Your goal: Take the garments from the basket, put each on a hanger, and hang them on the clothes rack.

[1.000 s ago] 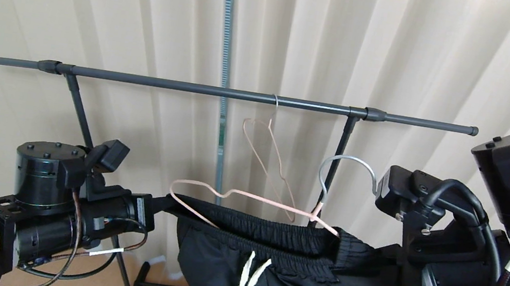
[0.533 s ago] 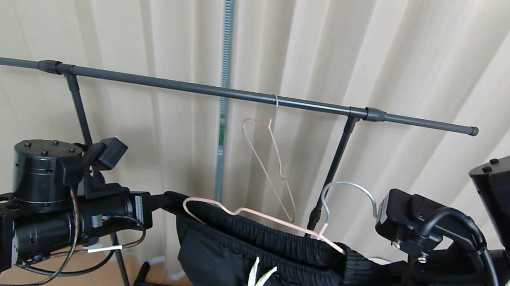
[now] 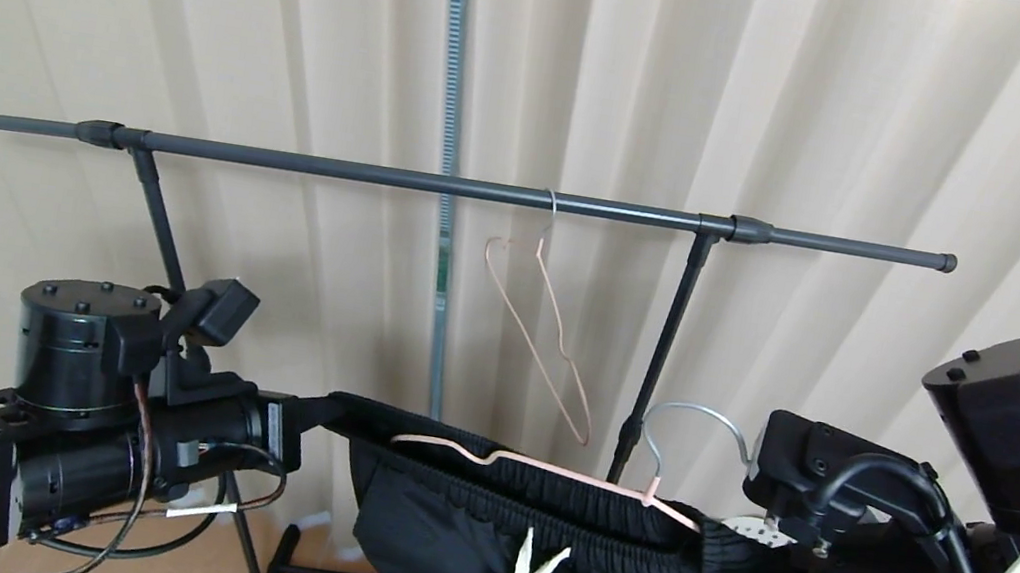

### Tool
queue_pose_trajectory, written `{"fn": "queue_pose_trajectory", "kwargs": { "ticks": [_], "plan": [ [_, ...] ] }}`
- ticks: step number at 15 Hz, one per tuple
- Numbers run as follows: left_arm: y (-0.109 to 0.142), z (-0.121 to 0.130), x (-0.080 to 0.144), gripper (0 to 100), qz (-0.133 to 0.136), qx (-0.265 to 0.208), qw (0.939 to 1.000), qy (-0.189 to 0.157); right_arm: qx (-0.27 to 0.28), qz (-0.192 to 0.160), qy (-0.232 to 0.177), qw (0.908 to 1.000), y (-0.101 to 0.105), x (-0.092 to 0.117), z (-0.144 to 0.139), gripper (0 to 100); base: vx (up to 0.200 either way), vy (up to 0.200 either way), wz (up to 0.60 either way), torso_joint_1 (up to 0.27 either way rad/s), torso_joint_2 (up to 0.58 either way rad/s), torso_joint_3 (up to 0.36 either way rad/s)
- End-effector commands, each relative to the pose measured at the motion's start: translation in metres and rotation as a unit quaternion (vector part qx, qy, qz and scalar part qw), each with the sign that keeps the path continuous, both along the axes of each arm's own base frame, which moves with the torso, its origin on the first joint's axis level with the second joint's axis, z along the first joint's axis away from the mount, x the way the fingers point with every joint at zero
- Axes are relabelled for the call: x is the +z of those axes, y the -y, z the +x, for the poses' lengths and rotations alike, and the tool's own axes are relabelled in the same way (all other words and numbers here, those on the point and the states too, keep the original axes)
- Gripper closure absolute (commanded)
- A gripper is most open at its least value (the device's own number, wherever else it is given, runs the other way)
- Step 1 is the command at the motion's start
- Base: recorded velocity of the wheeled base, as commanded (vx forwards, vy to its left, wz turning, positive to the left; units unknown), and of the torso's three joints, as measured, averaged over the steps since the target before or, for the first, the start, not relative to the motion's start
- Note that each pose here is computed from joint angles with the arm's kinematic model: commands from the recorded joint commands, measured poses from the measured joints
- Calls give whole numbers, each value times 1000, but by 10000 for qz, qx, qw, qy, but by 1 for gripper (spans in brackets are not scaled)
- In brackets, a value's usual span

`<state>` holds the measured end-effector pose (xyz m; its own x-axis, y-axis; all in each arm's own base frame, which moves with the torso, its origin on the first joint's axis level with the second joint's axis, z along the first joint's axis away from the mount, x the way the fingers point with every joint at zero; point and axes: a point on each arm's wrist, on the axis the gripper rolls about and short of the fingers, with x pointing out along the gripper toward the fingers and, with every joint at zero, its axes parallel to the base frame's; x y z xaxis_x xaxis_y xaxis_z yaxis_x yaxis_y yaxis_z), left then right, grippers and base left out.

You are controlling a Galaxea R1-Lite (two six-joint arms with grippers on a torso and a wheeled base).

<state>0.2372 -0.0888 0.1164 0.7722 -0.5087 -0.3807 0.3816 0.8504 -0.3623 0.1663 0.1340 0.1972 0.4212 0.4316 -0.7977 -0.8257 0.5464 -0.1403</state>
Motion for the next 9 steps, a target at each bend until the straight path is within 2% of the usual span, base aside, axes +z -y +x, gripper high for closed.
{"fn": "queue_pose_trajectory", "kwargs": {
  "ticks": [1,3,6,9],
  "plan": [
    [4,6,17,100,92,-88,9998,129,-28,-66,-10,10000,-1,-3,1,100,0,0,0,0,0,0],
    [11,14,36,100,405,-276,9988,17,-15,-130,-14,9999,-4,-6,5,100,0,0,0,0,0,0],
    [26,19,60,100,817,-524,9951,-196,-186,-203,237,9993,-5,-13,10,100,0,0,0,0,0,0],
    [35,17,71,100,1269,-543,9891,-516,-318,-168,312,9989,2,-15,9,100,0,0,0,0,0,0]
  ]
}}
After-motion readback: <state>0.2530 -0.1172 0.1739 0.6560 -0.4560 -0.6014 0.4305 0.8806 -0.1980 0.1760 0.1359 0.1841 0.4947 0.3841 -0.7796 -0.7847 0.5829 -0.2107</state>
